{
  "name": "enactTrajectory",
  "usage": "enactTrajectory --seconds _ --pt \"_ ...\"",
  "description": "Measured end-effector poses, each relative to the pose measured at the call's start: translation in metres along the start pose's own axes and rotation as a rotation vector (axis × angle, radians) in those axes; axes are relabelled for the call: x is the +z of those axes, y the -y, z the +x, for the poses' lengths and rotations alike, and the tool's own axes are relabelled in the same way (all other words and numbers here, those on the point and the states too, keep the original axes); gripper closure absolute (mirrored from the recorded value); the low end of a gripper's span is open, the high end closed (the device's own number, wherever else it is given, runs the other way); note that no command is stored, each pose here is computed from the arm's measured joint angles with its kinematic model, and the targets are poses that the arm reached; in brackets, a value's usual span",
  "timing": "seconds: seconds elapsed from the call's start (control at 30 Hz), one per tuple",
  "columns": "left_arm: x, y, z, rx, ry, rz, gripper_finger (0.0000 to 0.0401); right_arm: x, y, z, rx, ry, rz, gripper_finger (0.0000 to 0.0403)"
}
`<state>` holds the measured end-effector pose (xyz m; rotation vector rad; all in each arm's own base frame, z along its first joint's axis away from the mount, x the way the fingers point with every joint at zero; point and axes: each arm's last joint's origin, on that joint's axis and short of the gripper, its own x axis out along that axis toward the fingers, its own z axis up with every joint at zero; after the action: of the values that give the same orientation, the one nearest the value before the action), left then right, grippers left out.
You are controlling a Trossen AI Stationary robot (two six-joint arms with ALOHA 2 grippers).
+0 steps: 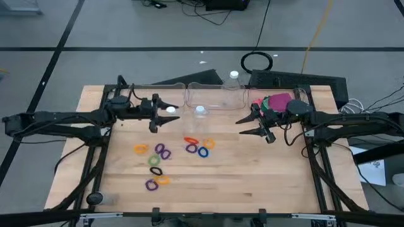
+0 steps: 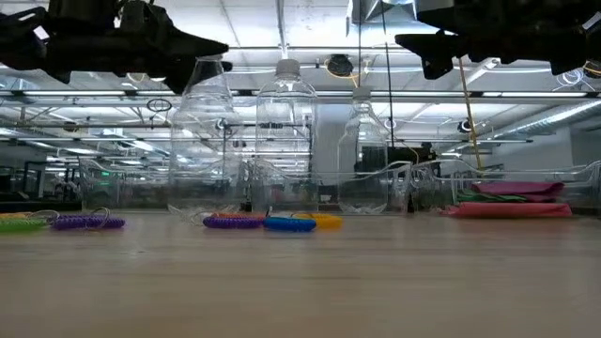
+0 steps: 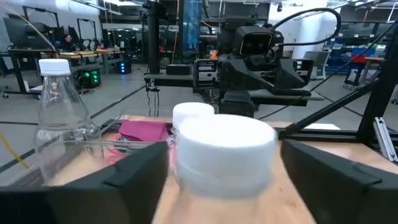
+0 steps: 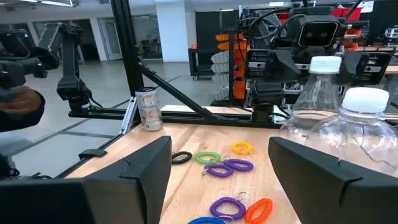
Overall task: Pick & Place Sports Items
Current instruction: Put the left plastic bottle into the middle transparent bin
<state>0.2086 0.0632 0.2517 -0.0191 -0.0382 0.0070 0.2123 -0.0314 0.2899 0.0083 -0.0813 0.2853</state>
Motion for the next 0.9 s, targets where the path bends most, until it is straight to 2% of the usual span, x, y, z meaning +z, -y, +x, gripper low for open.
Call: enactTrajectory --seconds 0.17,0.33,0.73,0.9 --pt "0.000 0.000 0.000 0.000 0.000 -0.010 0.0216 0.000 0.000 0.000 0.000 0.000 0.000 0.0206" --pt "0.000 0.000 0.000 0.000 0.001 -0.015 0.0254 0.000 0.000 0.000 0.000 0.000 0.000 0.0206" --pt "0.008 0.002 -0.005 -0.004 0.033 -0.109 0.0258 0.000 0.000 0.000 0.000 0.000 0.000 0.0206" --pt "0.019 0.004 -0.008 -0.011 0.050 -0.116 0.0258 0.000 0.000 0.000 0.000 0.000 0.000 0.0206"
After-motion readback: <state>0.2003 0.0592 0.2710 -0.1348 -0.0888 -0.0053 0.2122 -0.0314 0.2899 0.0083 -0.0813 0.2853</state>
